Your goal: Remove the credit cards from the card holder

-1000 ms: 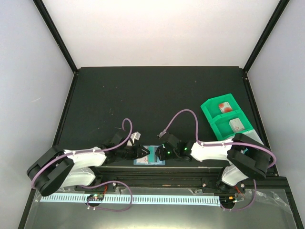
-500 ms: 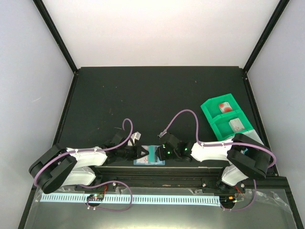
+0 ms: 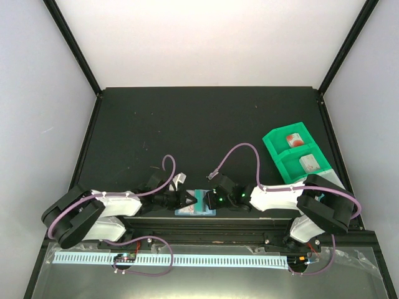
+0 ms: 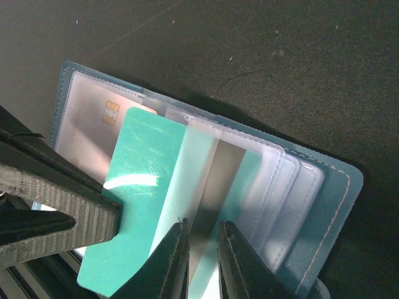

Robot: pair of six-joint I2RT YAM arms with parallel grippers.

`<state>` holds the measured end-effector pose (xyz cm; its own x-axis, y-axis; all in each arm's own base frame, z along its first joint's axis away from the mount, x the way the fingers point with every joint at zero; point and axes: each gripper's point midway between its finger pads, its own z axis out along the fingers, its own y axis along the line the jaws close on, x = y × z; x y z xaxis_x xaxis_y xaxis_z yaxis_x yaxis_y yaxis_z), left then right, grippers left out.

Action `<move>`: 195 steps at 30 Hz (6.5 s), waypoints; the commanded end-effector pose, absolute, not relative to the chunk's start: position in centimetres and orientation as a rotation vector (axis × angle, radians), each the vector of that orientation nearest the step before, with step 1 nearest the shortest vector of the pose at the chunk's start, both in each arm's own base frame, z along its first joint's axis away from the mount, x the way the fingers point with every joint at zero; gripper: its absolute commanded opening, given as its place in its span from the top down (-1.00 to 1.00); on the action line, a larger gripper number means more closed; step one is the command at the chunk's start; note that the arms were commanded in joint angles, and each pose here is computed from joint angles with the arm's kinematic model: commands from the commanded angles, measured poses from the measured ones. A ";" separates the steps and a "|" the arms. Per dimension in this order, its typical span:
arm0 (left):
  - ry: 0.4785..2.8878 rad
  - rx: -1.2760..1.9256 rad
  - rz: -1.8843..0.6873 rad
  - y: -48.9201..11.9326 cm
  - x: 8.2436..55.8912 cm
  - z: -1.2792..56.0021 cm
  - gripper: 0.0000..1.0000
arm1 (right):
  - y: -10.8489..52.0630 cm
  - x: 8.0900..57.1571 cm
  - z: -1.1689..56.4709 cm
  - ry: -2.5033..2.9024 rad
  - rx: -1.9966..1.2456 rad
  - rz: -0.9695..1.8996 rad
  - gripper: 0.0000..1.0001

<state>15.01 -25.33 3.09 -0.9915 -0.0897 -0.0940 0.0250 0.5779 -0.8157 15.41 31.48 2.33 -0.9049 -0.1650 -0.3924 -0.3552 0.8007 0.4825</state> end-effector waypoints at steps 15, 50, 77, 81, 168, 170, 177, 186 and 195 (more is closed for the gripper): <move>2.533 0.021 -1.100 -22.6 17.3 7.5 0.97 | 28.7 15.0 0.2 2.726 -0.370 0.635 0.69; 1.668 0.868 -0.558 -26.2 15.0 20.5 0.97 | 28.5 15.8 21.2 2.467 0.349 1.287 0.21; 1.603 0.930 -0.346 -27.9 13.8 19.3 0.97 | 28.8 15.0 17.7 2.521 0.407 1.328 0.74; 1.631 0.827 -0.405 -27.0 14.0 20.0 0.81 | 28.6 15.2 18.0 2.473 0.329 1.324 0.98; 2.167 0.704 -1.144 -23.5 14.2 19.5 -0.98 | -12.3 19.9 14.7 2.154 1.344 -0.125 0.99; 2.165 0.705 -1.137 -23.5 14.3 19.5 -0.98 | -12.5 20.3 14.3 2.167 1.339 -0.131 0.98; 2.176 0.699 -1.119 -23.4 14.4 19.5 -0.98 | -13.1 21.3 12.5 2.207 1.341 -0.136 0.98; 2.168 0.683 -1.074 -23.0 15.0 19.5 -0.98 | -14.2 21.2 10.9 2.233 1.379 -0.164 0.98; 2.207 0.696 -1.082 -23.3 15.4 18.7 -0.98 | -14.1 21.5 9.6 2.274 1.394 -0.149 0.98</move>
